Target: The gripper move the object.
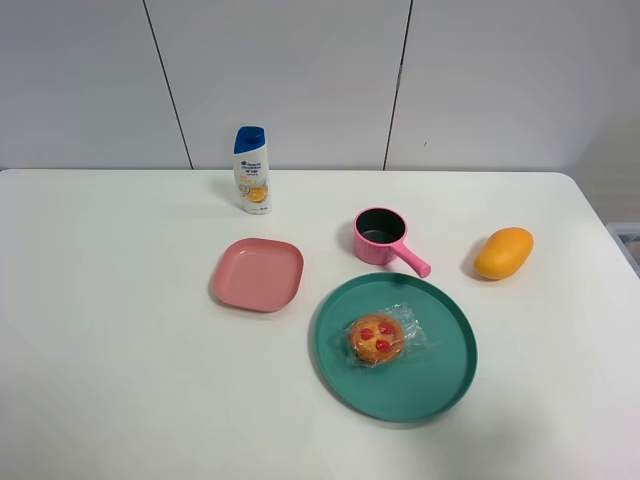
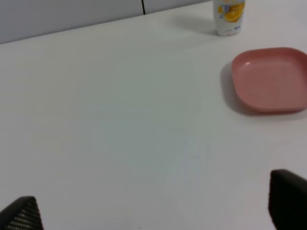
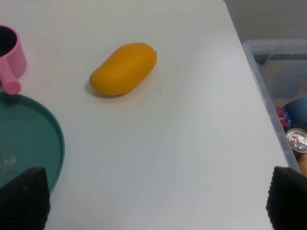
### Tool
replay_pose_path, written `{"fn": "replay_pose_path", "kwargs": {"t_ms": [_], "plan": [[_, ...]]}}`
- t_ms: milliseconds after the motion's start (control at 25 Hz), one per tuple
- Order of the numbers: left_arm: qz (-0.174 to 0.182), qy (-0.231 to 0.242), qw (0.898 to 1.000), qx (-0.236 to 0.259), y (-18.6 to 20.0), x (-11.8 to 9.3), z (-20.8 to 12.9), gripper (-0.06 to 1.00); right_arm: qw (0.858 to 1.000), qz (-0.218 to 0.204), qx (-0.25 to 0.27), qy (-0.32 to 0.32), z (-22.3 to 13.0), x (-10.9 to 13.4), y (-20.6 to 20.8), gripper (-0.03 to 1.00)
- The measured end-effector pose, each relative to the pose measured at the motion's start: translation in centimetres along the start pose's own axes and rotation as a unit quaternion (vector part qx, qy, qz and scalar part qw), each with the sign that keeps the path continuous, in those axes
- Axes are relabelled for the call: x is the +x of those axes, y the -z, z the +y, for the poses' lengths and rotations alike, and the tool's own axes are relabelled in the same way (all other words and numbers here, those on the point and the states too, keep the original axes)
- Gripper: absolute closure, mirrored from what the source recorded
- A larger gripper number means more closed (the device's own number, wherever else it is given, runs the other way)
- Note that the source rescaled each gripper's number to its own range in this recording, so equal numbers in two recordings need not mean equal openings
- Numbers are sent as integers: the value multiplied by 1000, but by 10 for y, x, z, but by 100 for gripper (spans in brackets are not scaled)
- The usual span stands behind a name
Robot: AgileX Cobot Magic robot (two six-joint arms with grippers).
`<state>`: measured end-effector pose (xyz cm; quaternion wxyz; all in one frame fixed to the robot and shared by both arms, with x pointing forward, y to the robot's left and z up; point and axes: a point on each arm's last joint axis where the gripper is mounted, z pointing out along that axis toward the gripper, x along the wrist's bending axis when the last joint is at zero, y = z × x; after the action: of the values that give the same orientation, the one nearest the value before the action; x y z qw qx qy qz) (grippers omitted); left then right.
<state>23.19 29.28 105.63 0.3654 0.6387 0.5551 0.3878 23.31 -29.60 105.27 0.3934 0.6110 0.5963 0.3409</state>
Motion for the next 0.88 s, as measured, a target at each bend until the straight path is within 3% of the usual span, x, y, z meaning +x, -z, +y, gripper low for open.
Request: {"fn": "replay_pose_path", "kwargs": {"t_ms": [880], "plan": [[0, 2, 1000, 2, -1, 0, -1, 6, 1000, 0, 0, 0, 0, 0, 0, -3]]}}
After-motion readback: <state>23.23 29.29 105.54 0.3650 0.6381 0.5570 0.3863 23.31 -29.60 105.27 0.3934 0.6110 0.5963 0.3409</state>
